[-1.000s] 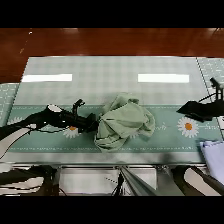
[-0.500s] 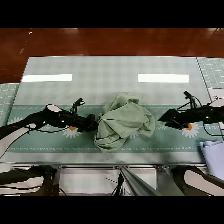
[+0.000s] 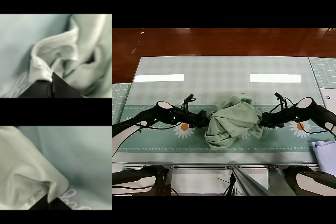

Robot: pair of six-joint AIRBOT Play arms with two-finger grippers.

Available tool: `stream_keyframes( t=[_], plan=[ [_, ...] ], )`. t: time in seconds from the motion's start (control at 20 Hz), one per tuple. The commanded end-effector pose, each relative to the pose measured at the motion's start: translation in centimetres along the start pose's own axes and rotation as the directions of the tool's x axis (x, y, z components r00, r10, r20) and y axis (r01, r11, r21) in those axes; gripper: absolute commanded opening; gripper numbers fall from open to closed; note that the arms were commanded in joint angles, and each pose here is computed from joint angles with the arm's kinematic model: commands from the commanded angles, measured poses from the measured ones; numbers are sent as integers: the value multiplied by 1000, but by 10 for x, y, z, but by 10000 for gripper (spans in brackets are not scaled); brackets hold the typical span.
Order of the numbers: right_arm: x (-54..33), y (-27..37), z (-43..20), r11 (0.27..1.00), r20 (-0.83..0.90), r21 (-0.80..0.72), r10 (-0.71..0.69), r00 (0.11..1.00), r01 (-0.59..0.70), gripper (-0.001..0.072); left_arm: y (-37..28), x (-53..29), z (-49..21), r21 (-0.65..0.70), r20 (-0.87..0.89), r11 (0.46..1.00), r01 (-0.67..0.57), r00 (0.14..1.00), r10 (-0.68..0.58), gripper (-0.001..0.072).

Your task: Fold the shirts.

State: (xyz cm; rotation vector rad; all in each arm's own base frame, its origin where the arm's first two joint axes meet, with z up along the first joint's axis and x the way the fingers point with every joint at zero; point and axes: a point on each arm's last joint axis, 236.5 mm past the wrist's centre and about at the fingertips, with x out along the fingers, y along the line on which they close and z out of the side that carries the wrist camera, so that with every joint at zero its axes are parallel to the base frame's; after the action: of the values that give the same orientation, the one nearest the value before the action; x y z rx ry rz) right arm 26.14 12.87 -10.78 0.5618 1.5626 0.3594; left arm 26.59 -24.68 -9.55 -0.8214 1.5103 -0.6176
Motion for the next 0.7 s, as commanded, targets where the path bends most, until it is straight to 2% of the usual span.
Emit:
stream_keyframes(
  t=[0.0, 0.2, 0.35, 0.5, 0.65],
  plan=[
    [-14, 11, 4, 998, 15, -65, -7, 1000, 8, 25, -22, -22, 28, 67, 61, 997, 45, 997, -49, 26],
    [-90, 27, 42, 983, 228, -170, -35, 973, 75, 25, -71, -98, 79, 202, 242, 975, 91, 960, -140, 25],
    [-171, 50, 72, 971, 460, -205, -19, 887, 127, 25, -127, -192, 103, 363, 394, 928, 81, 889, -232, 25],
    [-243, 99, 83, 955, 622, -269, 70, 780, 129, 25, -200, -298, 107, 517, 562, 856, -16, 760, -326, 25],
    [-316, 163, 79, 920, 728, -375, 216, 650, 114, 25, -292, -368, 68, 685, 601, 719, -119, 650, -464, 25]
  ],
)
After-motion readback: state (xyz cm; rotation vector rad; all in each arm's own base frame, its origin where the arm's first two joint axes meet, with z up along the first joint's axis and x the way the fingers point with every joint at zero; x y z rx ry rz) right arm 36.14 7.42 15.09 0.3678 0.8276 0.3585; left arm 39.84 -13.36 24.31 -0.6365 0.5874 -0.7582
